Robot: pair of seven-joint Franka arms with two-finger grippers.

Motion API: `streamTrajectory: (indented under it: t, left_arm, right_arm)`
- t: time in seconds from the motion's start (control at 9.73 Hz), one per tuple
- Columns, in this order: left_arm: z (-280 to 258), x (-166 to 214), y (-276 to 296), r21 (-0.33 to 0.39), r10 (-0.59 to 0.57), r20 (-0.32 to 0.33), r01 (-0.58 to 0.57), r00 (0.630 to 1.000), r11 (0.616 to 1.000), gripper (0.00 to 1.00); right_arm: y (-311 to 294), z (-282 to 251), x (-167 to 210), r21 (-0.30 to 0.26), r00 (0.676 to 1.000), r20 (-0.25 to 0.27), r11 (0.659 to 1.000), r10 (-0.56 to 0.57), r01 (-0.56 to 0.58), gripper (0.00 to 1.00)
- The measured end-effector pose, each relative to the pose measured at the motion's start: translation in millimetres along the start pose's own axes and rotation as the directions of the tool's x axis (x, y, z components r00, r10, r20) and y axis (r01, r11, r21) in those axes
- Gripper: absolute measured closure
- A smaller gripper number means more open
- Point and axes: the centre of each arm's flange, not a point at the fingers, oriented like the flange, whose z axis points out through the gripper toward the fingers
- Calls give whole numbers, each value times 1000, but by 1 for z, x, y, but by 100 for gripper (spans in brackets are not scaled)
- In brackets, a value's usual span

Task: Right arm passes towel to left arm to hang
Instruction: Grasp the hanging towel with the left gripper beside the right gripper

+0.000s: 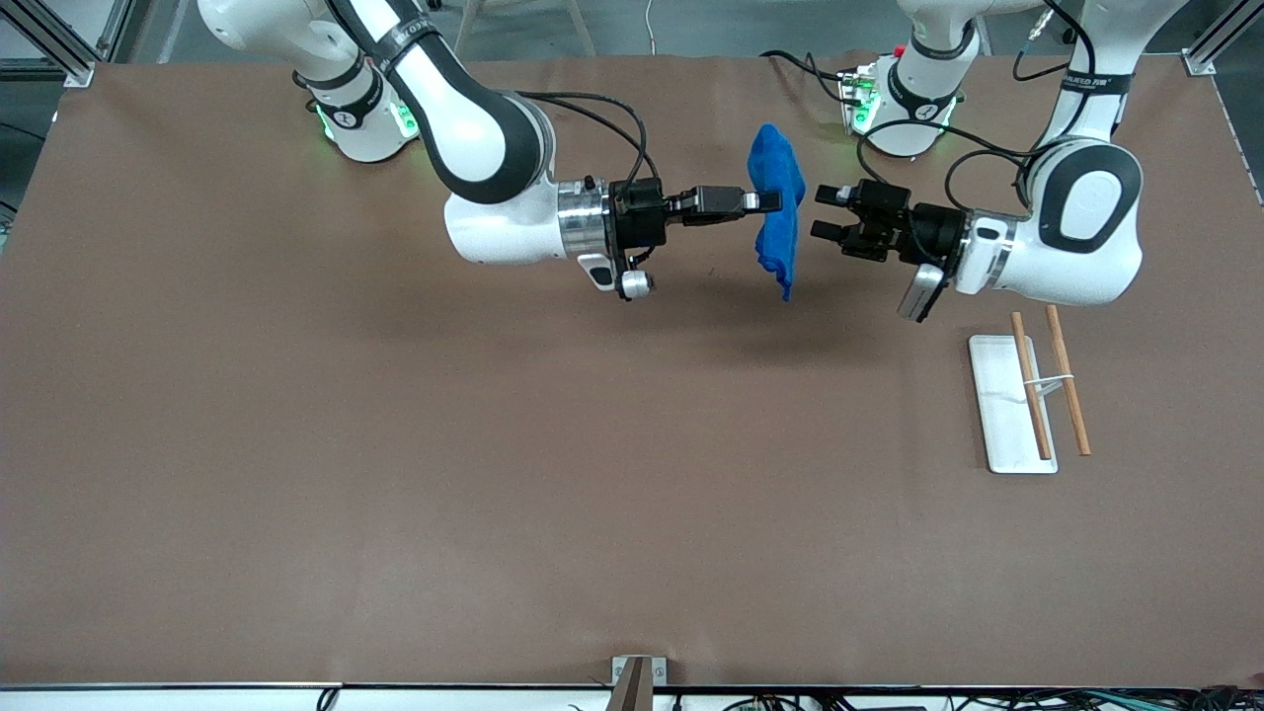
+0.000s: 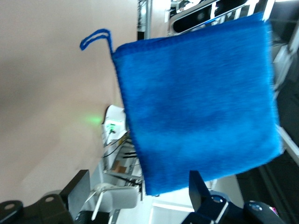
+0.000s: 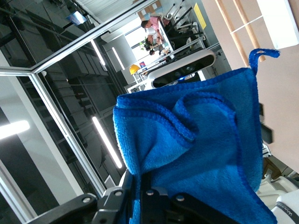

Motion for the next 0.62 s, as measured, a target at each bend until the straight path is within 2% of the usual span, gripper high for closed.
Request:
streamTrajectory:
  t: [0.21, 0.51, 0.62]
  left_arm:
    - [4, 4, 1, -56, 4, -28, -6, 1000, 998, 7]
    - [25, 1, -10, -112, 10, -28, -13, 1000, 994, 9]
    - [27, -1, -14, -140, 13, -51, -20, 999, 990, 9]
  right_arm:
    - [1, 2, 0, -5, 1000, -8, 1000, 6, -6, 92]
    - [-9, 8, 0, 8, 999, 1, 999, 43, -43, 92]
    - [-7, 9, 0, 7, 999, 4, 999, 53, -53, 92]
